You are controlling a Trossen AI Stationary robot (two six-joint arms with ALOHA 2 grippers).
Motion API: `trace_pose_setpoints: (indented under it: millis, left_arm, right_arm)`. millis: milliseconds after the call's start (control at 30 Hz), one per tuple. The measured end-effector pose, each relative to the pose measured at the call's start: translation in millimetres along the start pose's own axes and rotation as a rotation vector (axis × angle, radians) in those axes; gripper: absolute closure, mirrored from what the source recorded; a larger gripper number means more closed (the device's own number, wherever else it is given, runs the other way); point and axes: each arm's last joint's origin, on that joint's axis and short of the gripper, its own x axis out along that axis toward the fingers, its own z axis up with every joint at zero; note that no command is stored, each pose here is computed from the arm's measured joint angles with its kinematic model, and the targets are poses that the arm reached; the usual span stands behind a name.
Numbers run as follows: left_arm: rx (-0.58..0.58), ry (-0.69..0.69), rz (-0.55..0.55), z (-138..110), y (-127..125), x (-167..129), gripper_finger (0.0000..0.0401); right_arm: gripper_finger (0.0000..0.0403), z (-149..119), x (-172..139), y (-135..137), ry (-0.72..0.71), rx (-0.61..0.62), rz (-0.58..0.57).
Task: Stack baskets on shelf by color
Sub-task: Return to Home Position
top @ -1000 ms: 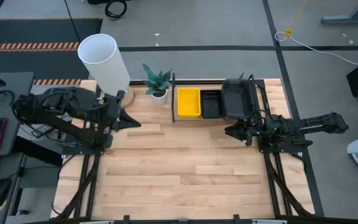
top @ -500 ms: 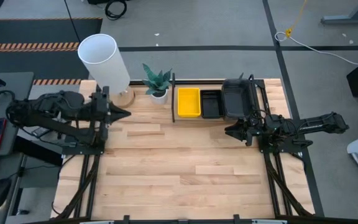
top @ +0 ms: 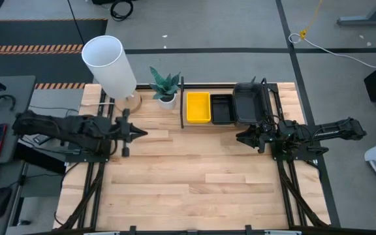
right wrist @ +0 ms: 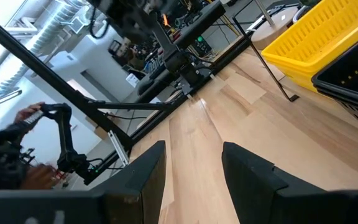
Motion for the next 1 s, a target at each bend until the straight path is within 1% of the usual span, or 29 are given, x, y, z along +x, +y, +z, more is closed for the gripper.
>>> trace_pose_setpoints:
  millis: [100, 167, 267, 433, 533, 633, 700, 733, 1000]
  left_arm:
    - [-0.029, -0.111, -0.031, -21.1, -5.4, 7.5, 0.0381]
    - [-0.041, -0.160, -0.062, -34.0, -8.7, 11.9, 0.0376]
    - [-0.027, -0.180, -0.121, -54.4, -13.3, 16.4, 0.0372]
    - [-0.036, -0.189, -0.166, -87.8, -18.7, 21.7, 0.0370]
    - [-0.054, -0.271, -0.206, -103.2, -21.4, 22.6, 0.0374]
    - [-0.065, -0.347, -0.216, -118.4, -23.3, 23.7, 0.0377]
    - [-0.068, -0.384, -0.212, -124.9, -23.8, 23.9, 0.0377]
    - [-0.071, -0.388, -0.215, -124.2, -23.7, 23.4, 0.0375]
    - [-0.045, -0.373, -0.237, -125.9, -24.6, 23.8, 0.0369]
  right_arm:
    - [0.0241, 0.0, 0.0, 0.0, 0.000, 0.000, 0.000]
    - [0.0241, 0.0, 0.0, 0.0, 0.000, 0.000, 0.000]
    - [0.0241, 0.0, 0.0, 0.0, 0.000, 0.000, 0.000]
    - [0.0241, 0.1, 0.0, 0.1, 0.000, 0.000, 0.001]
    - [0.0241, 0.1, 0.0, 0.1, 0.000, 0.000, 0.001]
    - [0.0241, 0.1, 0.0, 0.1, 0.000, 0.000, 0.001]
    - [0.0241, 0.2, 0.0, 0.2, -0.001, 0.000, 0.001]
    - [0.0241, 0.2, -0.1, 0.2, 0.000, 0.000, 0.001]
    - [0.0240, 0.2, 0.0, 0.2, 0.000, 0.000, 0.001]
